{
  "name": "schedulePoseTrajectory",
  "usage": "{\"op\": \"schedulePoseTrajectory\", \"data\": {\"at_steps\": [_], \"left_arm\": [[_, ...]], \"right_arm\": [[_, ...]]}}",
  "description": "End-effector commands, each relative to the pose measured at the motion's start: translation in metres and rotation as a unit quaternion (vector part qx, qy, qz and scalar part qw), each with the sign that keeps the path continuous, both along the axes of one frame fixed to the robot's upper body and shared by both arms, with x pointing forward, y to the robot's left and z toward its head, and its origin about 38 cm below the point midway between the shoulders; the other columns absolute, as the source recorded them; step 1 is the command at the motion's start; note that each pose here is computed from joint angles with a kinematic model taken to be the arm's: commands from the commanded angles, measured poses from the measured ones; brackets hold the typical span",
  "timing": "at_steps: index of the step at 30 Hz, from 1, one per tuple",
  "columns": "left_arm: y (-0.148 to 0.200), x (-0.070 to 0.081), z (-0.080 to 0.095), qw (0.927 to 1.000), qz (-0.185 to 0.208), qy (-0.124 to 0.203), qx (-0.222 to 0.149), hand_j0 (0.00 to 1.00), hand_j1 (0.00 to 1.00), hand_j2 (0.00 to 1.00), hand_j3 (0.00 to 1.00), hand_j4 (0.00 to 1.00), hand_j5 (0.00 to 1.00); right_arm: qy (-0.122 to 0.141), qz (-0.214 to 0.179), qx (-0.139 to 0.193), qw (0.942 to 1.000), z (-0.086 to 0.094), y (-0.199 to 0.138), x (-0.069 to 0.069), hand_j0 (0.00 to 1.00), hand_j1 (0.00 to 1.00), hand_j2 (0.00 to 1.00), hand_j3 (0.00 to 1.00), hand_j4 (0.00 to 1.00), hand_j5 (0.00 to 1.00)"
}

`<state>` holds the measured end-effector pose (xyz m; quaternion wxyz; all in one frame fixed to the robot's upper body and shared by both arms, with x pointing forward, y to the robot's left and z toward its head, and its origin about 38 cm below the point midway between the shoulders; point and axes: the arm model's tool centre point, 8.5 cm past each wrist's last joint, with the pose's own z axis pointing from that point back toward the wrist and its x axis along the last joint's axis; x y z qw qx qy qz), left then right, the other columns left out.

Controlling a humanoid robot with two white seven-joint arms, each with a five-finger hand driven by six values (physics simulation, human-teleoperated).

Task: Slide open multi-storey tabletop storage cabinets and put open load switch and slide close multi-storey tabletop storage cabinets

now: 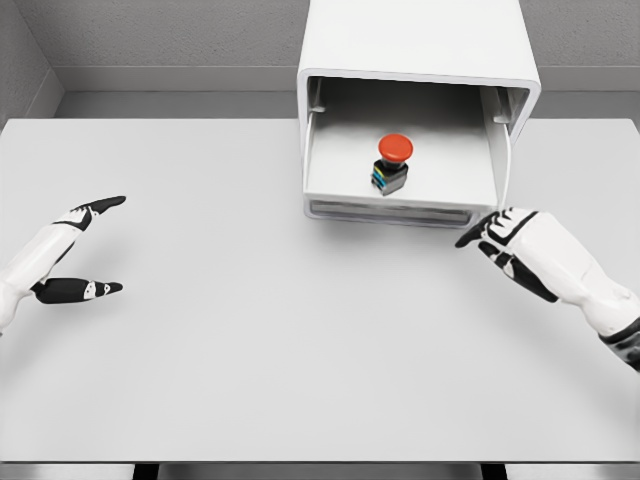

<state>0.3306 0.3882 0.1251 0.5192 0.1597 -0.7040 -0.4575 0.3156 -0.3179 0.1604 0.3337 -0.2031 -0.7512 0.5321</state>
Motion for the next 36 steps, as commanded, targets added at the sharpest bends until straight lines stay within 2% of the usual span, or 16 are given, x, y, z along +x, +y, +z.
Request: {"op": "schedulePoseTrajectory", "data": {"at_steps": [1, 17, 21, 28, 31, 33, 36], "left_arm": [[0.001, 0.000, 0.000, 1.0000, 0.001, 0.000, -0.004, 1.00, 1.00, 1.00, 1.00, 1.00, 1.00], [0.000, -0.001, -0.001, 1.0000, 0.002, 0.001, -0.006, 1.00, 1.00, 1.00, 1.00, 1.00, 1.00], [0.000, -0.001, -0.001, 1.0000, 0.002, 0.001, -0.006, 1.00, 1.00, 1.00, 1.00, 1.00, 1.00], [-0.001, -0.001, -0.002, 1.0000, 0.002, 0.001, -0.007, 1.00, 1.00, 1.00, 1.00, 1.00, 1.00], [-0.001, -0.001, -0.002, 1.0000, 0.002, 0.001, -0.008, 1.00, 1.00, 1.00, 1.00, 1.00, 1.00], [-0.001, -0.001, -0.002, 1.0000, 0.002, 0.001, -0.008, 1.00, 1.00, 1.00, 1.00, 1.00, 1.00], [-0.001, -0.001, -0.002, 1.0000, 0.002, 0.001, -0.007, 1.00, 1.00, 1.00, 1.00, 1.00, 1.00]], "right_arm": [[0.009, 0.001, 0.002, 1.0000, -0.005, 0.000, 0.000, 0.51, 0.51, 0.51, 0.51, 0.51, 0.51], [0.013, 0.009, -0.009, 0.9998, -0.008, 0.006, 0.028, 0.51, 0.51, 0.51, 0.51, 0.51, 0.51], [0.013, 0.009, -0.015, 0.9998, -0.007, 0.007, 0.043, 0.51, 0.51, 0.51, 0.51, 0.51, 0.51], [0.012, 0.011, -0.020, 0.9997, -0.005, 0.009, 0.056, 0.51, 0.51, 0.51, 0.51, 0.51, 0.51], [0.017, 0.011, -0.013, 0.9997, -0.010, 0.014, 0.060, 0.51, 0.51, 0.51, 0.51, 0.51, 0.51], [0.017, 0.011, -0.017, 0.9997, -0.010, 0.015, 0.067, 0.51, 0.51, 0.51, 0.51, 0.51, 0.51], [0.018, 0.008, -0.018, 0.9996, -0.010, 0.014, 0.070, 0.51, 0.51, 0.51, 0.51, 0.51, 0.51]]}}
